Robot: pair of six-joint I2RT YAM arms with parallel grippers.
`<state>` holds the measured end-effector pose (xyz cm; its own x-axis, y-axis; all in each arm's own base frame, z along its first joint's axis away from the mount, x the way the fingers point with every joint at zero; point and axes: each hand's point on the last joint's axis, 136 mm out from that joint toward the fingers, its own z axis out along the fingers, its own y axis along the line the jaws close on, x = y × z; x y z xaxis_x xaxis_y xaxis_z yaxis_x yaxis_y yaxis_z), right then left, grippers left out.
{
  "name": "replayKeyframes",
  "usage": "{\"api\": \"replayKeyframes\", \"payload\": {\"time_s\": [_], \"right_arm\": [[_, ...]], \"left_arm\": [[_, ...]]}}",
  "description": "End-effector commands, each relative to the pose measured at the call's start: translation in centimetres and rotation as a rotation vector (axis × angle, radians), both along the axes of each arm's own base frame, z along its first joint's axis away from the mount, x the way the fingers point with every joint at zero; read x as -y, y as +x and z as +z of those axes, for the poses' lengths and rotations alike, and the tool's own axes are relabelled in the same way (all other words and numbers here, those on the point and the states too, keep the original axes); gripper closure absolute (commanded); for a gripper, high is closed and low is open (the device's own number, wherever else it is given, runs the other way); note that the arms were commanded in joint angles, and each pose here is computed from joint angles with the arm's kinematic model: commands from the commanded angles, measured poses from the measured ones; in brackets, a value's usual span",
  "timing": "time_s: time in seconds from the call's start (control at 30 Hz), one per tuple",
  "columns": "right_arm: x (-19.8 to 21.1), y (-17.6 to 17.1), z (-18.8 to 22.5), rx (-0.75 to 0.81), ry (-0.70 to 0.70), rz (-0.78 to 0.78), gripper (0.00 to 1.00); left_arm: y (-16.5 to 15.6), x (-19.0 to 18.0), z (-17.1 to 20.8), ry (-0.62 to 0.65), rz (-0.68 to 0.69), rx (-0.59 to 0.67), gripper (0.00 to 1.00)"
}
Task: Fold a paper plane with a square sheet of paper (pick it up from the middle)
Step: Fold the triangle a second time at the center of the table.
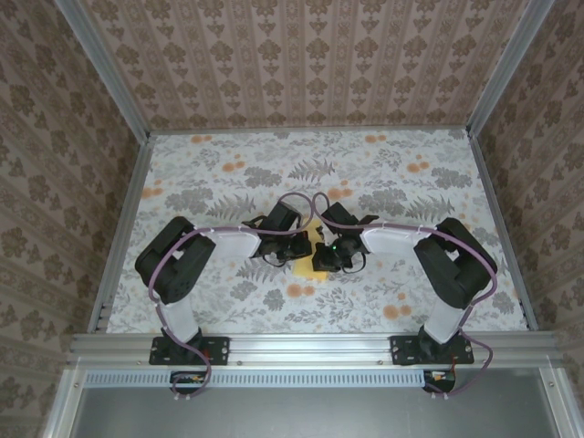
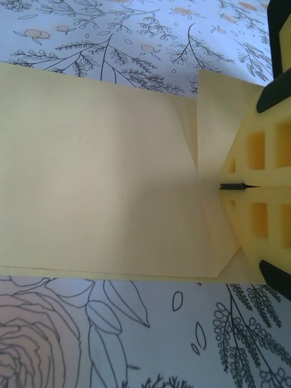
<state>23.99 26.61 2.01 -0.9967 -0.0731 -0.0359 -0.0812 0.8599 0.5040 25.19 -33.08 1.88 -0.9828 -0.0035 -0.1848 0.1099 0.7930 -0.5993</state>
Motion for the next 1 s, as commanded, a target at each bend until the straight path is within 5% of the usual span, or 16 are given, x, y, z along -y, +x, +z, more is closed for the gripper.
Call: {"api": "replayKeyframes", "payload": {"time_s": [0.0,0.97], "right_arm": [[0.8,-0.5,-0.9,-0.024,-0.063,0.009,0.91],[4.6,-5.8,-2.9,-0.109,-0.124,0.096,0.92]], "left_arm": [[-3.0,-3.3,-4.5,0.170,0.011,-0.122,0.95],[-3.3,-4.2,-5.3,0.212,0.033,-0.145,0.95]]}}
